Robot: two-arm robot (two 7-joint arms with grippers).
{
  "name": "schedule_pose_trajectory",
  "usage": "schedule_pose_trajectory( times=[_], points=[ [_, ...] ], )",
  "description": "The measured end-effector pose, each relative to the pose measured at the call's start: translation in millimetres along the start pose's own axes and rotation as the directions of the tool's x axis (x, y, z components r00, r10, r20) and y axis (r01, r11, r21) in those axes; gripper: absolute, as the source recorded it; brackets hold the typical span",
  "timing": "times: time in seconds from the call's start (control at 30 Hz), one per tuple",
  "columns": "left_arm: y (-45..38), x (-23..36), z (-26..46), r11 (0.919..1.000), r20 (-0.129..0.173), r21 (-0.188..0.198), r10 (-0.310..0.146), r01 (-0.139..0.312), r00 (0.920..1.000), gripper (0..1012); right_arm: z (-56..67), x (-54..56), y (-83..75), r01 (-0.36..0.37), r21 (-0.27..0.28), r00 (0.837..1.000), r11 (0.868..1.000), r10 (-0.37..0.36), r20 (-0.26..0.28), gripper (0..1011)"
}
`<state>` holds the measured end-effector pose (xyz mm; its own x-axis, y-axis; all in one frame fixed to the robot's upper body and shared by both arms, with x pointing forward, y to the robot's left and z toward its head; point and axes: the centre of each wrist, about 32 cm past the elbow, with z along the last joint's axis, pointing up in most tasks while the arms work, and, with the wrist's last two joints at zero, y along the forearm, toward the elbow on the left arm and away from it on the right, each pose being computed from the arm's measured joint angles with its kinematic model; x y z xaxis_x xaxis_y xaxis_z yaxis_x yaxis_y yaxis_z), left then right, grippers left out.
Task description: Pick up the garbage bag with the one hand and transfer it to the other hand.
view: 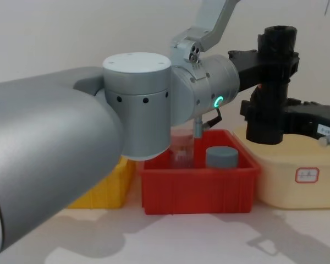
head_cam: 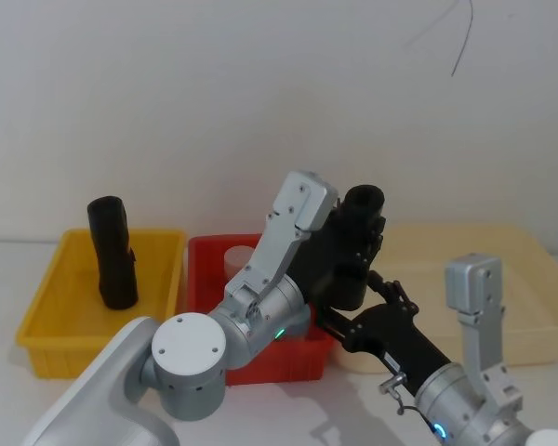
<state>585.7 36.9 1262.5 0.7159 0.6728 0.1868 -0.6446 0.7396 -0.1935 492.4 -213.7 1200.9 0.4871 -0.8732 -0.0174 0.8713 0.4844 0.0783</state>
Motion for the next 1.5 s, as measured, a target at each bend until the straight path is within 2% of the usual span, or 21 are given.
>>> schedule_pose_trajectory(
  times=[0.43, 0.73, 0.87, 1.2, 1.23, 1.3, 1.33, 1.37, 1.43, 1.5],
  points=[
    [0.0, 0.0, -0.1, 1.0, 0.0, 0.0, 0.0, 0.0, 1.0, 370, -0.1, -4.2, 10.7, -0.032, -0.015, 0.999, 0.999, 0.032, -0.002, 1001],
    [0.1, 0.0, 0.0, 1.0, 0.0, 0.0, 0.0, 0.0, 1.0, 370, -0.5, -3.3, 17.7, -0.024, -0.033, 1.0, 0.999, 0.024, -0.009, 1001],
    [0.1, 0.0, 0.0, 1.0, 0.0, 0.0, 0.0, 0.0, 1.0, 370, 0.0, -1.9, 21.0, -0.011, -0.044, 1.0, 0.999, 0.011, -0.012, 962],
    [0.0, 0.0, 0.0, 1.0, 0.0, 0.0, 0.0, 0.0, 1.0, 370, 2.1, 0.6, 28.0, 0.021, -0.063, 1.0, 0.998, -0.022, -0.016, 680],
    [0.0, 0.0, 0.0, 1.0, 0.0, 0.0, 0.0, 0.0, 1.0, 370, 2.3, 0.7, 28.4, 0.023, -0.064, 1.0, 0.998, -0.024, -0.016, 680],
    [0.0, 0.0, 0.0, 1.0, 0.0, 0.0, 0.0, 0.0, 1.0, 370, 2.7, 1.2, 29.2, 0.027, -0.064, 0.999, 0.998, -0.028, -0.017, 580],
    [0.0, 0.0, 0.0, 1.0, 0.0, 0.0, 0.0, 0.0, 1.0, 370, 2.7, 1.3, 29.4, 0.028, -0.064, 0.999, 0.998, -0.029, -0.017, 565],
    [0.0, 0.0, 0.0, 1.0, 0.0, 0.0, 0.0, 0.0, 1.0, 370, 2.8, 1.3, 29.5, 0.029, -0.064, 0.999, 0.998, -0.03, -0.017, 496],
    [0.0, -0.1, 0.0, 1.0, 0.0, 0.0, 0.0, 0.0, 1.0, 370, 3.2, 1.9, 30.3, 0.033, -0.063, 0.999, 0.997, -0.034, -0.018, 478],
    [0.0, -0.1, 0.0, 1.0, 0.0, 0.0, -0.001, 0.001, 1.0, 370, 3.4, 2.0, 30.5, 0.035, -0.062, 0.999, 0.997, -0.036, -0.018, 396]
  ],
)
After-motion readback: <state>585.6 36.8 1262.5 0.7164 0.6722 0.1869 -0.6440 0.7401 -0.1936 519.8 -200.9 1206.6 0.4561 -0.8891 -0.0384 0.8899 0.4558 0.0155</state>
